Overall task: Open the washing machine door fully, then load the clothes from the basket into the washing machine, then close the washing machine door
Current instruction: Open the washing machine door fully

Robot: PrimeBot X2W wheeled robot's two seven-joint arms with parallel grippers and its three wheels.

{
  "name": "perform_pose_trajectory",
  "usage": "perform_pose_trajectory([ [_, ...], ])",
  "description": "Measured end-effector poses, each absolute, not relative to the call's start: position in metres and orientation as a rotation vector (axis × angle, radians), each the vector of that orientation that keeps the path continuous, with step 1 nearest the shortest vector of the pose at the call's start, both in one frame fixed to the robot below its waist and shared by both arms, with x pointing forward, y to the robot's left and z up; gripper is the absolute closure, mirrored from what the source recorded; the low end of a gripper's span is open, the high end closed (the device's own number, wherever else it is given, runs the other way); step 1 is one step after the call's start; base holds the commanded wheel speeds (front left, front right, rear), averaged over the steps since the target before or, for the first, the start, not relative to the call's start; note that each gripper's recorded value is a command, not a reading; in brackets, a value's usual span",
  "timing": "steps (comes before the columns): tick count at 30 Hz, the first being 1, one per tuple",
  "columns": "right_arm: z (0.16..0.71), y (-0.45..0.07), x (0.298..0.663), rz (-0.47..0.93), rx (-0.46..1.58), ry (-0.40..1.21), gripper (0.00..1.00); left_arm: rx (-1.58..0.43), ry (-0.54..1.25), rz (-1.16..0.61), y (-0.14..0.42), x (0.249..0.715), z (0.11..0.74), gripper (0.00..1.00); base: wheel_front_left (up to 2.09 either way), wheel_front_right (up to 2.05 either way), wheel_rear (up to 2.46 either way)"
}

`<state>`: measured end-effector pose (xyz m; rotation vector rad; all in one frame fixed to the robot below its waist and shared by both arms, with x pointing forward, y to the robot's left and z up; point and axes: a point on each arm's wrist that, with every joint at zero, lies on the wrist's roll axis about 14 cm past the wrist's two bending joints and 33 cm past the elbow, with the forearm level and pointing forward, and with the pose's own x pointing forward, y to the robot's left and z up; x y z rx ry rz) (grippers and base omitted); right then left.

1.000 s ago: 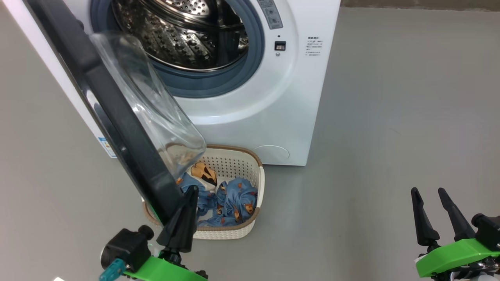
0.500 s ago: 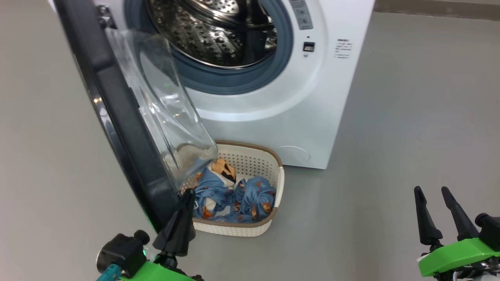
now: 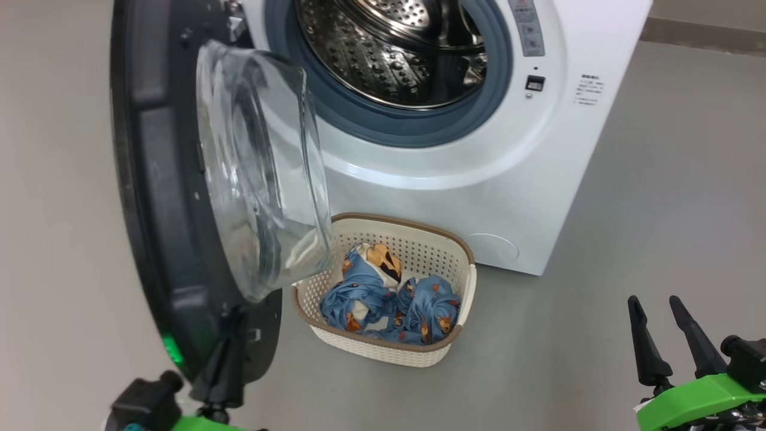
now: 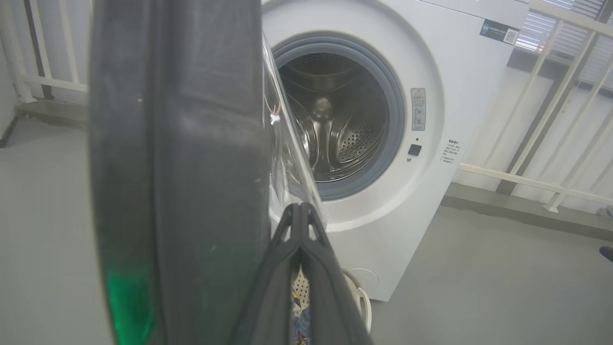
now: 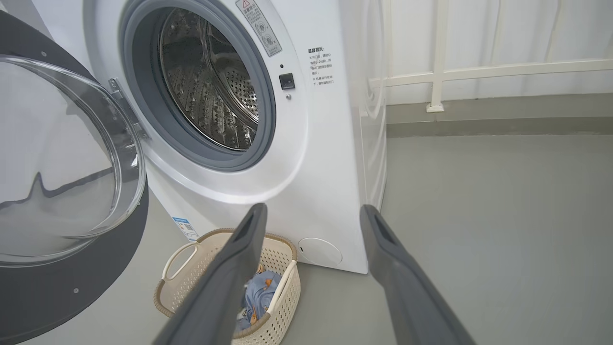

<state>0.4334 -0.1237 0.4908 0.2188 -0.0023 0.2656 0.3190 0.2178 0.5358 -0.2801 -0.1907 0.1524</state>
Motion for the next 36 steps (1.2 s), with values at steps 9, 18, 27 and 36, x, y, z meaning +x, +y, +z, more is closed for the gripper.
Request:
perform_pose_trajectory([
  [9,0.490,-0.109,0.433,0.306,0.218,0.006,0.00,-0.230,-0.189,0.332,0.281,0.292,0.530,1.00,0.00,0.00,0.00],
  [18,0.480,-0.108,0.432,0.308,0.220,0.031,0.00,-0.179,-0.184,0.422,0.328,0.297,0.531,1.00,0.00,0.00,0.00],
  [27,0.467,-0.112,0.436,0.294,0.224,0.063,0.00,-0.142,-0.170,0.518,0.370,0.306,0.532,1.00,0.00,0.00,0.00],
  [36,0.458,-0.119,0.446,0.278,0.220,0.075,0.00,-0.082,-0.127,0.614,0.414,0.315,0.529,1.00,0.00,0.00,0.00],
])
